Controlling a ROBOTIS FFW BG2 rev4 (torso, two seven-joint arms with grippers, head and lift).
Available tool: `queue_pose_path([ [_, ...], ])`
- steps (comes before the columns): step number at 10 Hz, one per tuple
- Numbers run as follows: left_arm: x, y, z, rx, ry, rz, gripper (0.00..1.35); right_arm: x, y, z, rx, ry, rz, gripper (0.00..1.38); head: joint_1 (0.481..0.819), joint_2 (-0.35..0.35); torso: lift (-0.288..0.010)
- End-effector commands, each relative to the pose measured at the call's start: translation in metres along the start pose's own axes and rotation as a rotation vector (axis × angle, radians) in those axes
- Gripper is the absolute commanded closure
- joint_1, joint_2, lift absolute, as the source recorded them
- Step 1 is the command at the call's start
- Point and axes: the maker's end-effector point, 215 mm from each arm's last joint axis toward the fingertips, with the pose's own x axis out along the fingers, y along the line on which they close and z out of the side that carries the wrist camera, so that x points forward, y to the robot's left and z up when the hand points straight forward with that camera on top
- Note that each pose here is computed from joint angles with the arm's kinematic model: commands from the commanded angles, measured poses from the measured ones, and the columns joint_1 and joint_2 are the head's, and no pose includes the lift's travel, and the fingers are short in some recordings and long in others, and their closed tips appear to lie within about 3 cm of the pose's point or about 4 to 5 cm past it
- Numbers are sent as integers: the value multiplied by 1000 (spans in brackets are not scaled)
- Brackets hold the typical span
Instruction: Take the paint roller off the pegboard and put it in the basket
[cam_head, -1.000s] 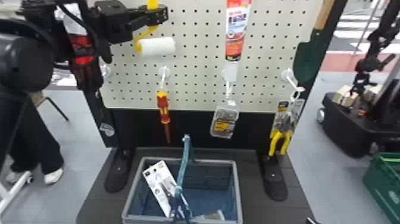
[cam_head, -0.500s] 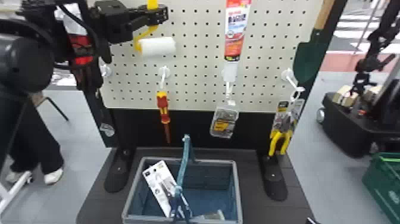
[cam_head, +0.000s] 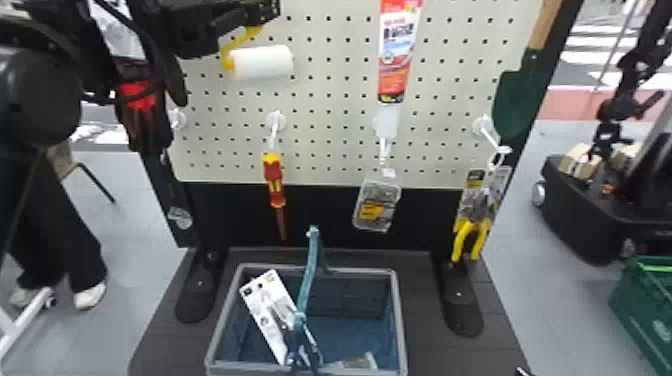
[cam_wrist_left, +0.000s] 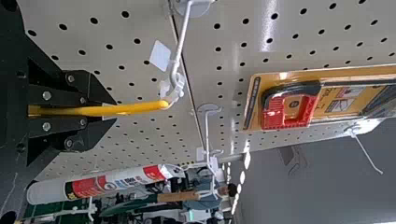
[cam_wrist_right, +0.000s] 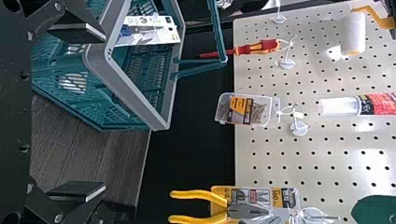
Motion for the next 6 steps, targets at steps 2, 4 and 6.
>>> queue_pose_path([
  [2,-5,-6,9,26,-11,3,1207,-1,0,-3,6,6,1,179,549,0,-100],
  [4,-11,-10,15,40,-21,7,1207,-1,0,-3,6,8,1,179,549,0,-100],
  [6,-19,-14,2,8,-29,17,1207,-2,1,-3,7,9,3,179,549,0,-100],
])
